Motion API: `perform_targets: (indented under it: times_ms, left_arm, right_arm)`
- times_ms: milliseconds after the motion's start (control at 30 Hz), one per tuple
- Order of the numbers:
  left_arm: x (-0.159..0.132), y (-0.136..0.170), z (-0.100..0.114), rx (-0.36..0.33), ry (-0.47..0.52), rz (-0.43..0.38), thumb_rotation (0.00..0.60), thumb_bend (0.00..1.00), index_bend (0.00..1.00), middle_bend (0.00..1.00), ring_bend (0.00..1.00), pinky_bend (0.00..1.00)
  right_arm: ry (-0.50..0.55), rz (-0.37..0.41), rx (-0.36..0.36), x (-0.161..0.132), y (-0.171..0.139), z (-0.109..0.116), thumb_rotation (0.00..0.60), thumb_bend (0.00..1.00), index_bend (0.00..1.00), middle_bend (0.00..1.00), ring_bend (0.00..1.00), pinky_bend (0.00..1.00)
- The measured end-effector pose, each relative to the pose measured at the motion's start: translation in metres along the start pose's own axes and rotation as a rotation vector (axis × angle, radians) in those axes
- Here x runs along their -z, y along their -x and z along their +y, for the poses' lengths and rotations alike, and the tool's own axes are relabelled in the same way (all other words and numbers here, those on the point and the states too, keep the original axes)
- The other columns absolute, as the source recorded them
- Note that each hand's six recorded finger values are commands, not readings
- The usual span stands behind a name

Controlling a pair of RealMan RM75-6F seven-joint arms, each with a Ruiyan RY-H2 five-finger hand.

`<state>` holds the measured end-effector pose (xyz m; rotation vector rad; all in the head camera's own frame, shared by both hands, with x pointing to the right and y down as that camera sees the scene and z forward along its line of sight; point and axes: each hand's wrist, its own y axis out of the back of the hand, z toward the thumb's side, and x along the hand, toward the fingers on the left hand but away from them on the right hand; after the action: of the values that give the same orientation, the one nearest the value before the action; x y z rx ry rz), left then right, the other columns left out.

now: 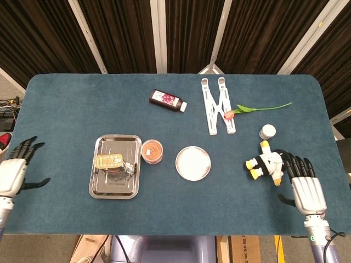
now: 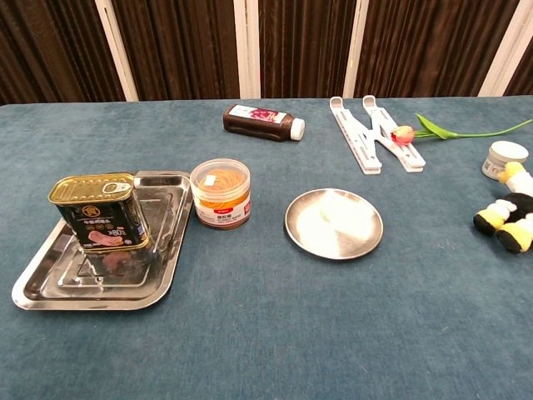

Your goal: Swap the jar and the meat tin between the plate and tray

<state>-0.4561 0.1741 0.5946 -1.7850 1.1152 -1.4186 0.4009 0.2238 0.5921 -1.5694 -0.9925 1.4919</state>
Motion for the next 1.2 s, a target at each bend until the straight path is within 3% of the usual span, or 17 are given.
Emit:
perform_targets:
  times_ms: [400, 633, 700, 833, 1200]
  left_arm:
    - [-0.076, -0.053, -0.055, 0.099, -0.077, -0.123, 0.6, 0.04, 0.16, 0.08, 0.03, 0.19]
    - [-0.119, -0.065, -0.086, 0.167, -0.101, -0.186, 0.6, 0.05, 0.23, 0.16, 0.12, 0.26]
    - [-0.129, -0.066, -0.091, 0.176, -0.1, -0.199, 0.6, 0.1, 0.25, 0.2, 0.17, 0.3]
    - [-0.141, -0.067, -0.094, 0.164, -0.091, -0.216, 0.6, 0.29, 0.32, 0.3, 0.28, 0.38]
    - [-0.154, -0.075, -0.098, 0.126, -0.1, -0.238, 0.6, 0.51, 0.44, 0.5, 0.44, 0.5]
  right_arm:
    - [0.022, -0.011, 0.017, 0.007, -0.002, 0.008, 0.6, 0.0, 0.0, 0.0, 0.0, 0.0]
    - [0.027, -0.02, 0.028, 0.008, -0.003, 0.011, 0.6, 0.0, 0.0, 0.0, 0.0, 0.0]
    - [0.031, -0.021, 0.026, 0.009, -0.003, 0.011, 0.6, 0.0, 0.0, 0.0, 0.0, 0.0]
    - [0.043, -0.019, 0.02, 0.009, -0.002, 0.01, 0.6, 0.0, 0.0, 0.0, 0.0, 0.0]
    - [0.076, -0.037, 0.013, 0.012, 0.001, 0.008, 0.6, 0.0, 0.0, 0.0, 0.0, 0.0]
